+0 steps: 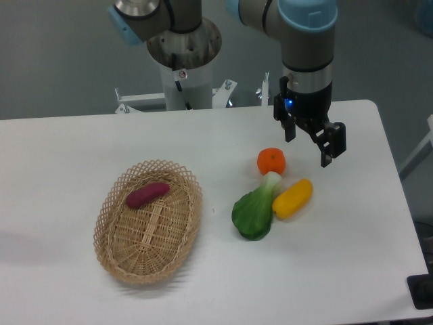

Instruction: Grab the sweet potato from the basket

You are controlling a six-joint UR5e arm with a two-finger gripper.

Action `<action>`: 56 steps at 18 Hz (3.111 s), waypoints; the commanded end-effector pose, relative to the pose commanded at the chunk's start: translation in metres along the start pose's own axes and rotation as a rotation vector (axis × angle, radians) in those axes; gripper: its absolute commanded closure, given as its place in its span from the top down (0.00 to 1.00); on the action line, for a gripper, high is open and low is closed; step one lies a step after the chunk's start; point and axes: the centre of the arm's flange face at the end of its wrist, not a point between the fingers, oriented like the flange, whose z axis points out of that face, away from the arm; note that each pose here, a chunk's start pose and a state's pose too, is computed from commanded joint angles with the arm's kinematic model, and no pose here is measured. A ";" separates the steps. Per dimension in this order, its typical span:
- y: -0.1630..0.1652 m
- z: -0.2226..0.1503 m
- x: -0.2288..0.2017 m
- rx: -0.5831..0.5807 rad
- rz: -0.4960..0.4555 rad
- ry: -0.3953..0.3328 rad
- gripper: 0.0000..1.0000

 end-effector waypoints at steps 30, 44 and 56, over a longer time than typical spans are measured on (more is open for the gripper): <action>-0.170 0.120 0.130 0.014 -0.298 0.256 1.00; -0.246 0.178 0.220 -0.087 -0.007 0.323 1.00; -0.254 0.186 0.233 -0.100 -0.004 0.336 1.00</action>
